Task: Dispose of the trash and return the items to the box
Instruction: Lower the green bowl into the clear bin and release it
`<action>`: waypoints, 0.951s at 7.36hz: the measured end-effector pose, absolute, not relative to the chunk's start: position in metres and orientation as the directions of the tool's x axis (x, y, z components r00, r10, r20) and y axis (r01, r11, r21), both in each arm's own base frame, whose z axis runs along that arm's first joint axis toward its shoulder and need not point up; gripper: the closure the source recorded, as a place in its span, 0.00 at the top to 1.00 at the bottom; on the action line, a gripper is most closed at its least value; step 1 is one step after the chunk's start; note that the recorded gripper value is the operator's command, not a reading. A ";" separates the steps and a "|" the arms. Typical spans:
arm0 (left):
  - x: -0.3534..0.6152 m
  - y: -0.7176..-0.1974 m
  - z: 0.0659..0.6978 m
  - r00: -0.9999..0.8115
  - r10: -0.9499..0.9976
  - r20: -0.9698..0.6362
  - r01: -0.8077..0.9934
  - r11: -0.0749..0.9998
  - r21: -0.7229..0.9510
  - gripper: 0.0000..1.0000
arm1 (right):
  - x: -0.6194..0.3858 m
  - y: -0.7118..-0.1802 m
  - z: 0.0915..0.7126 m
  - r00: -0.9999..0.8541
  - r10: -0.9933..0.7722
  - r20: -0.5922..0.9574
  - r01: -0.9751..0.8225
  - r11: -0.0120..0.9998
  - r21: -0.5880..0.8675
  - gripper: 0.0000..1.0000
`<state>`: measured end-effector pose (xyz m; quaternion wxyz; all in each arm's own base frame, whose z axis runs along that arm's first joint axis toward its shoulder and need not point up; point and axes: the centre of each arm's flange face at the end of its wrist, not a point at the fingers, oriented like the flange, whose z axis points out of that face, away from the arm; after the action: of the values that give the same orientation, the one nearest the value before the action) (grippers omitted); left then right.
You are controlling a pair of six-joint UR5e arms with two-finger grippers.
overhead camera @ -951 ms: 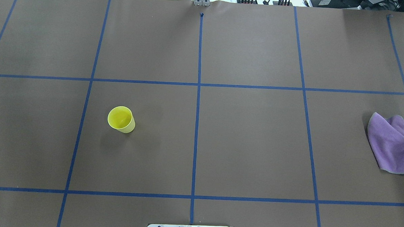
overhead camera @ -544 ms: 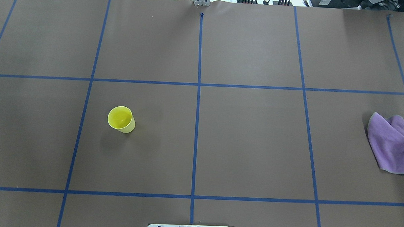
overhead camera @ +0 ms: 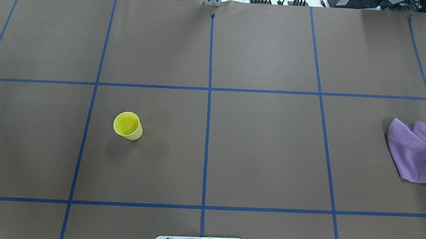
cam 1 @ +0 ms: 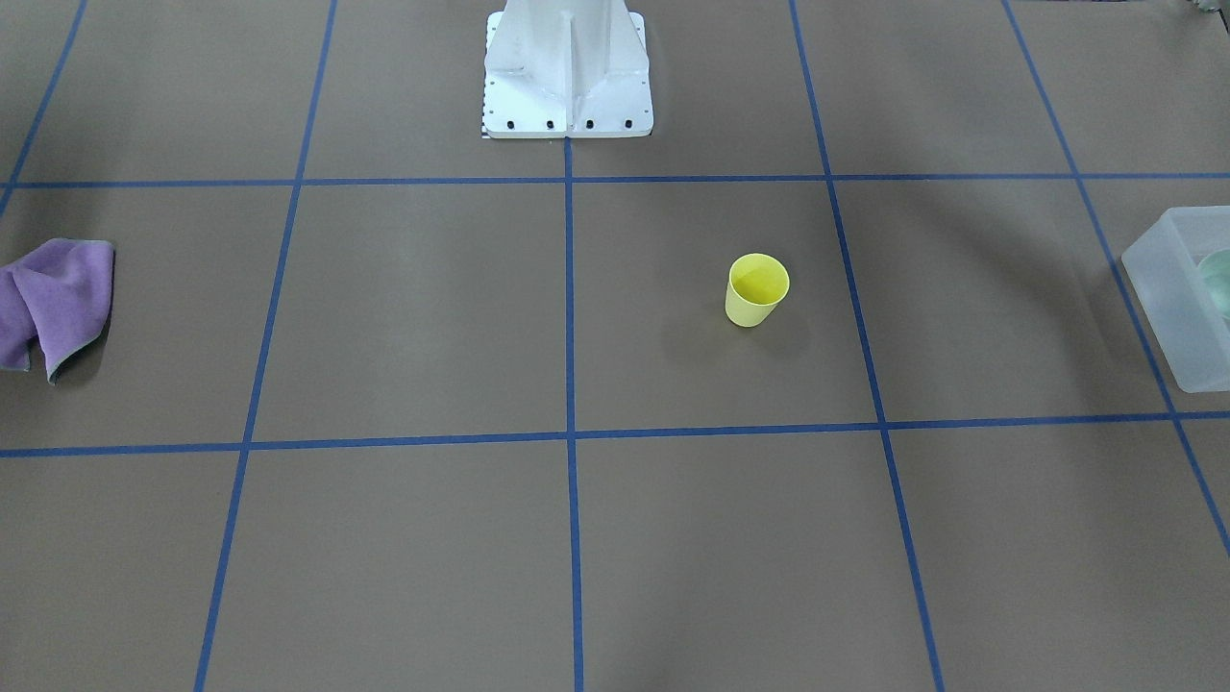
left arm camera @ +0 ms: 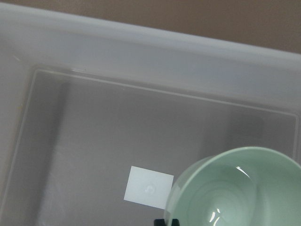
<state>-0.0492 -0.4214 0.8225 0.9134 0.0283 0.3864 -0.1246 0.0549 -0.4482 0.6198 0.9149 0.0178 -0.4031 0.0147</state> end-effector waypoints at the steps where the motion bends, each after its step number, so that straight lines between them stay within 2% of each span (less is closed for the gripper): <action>1: -0.049 -0.421 0.822 0.671 -0.196 -0.715 0.247 0.968 -0.034 0.99 | 0.055 -0.448 0.620 0.675 0.013 0.738 -0.041 0.999 0.021 1.00; 4: -0.050 -0.437 0.792 0.664 -0.111 -0.739 0.229 0.972 0.060 0.99 | 0.055 -0.448 0.615 0.675 0.002 0.738 -0.040 0.999 0.033 1.00; 6: -0.058 -0.453 0.743 0.608 -0.076 -0.790 0.235 0.968 0.087 0.99 | 0.055 -0.448 0.614 0.675 -0.001 0.738 -0.038 0.999 0.036 1.00; 7: -0.066 -0.465 0.698 0.590 -0.075 -0.804 0.247 0.965 0.091 0.99 | 0.055 -0.448 0.614 0.675 0.000 0.737 -0.038 0.999 0.035 1.00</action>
<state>-0.0656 -0.4645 0.6984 0.8863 0.0969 0.4437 -0.0910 0.0549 -0.4484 0.6141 0.9150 0.0237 -0.4027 0.0106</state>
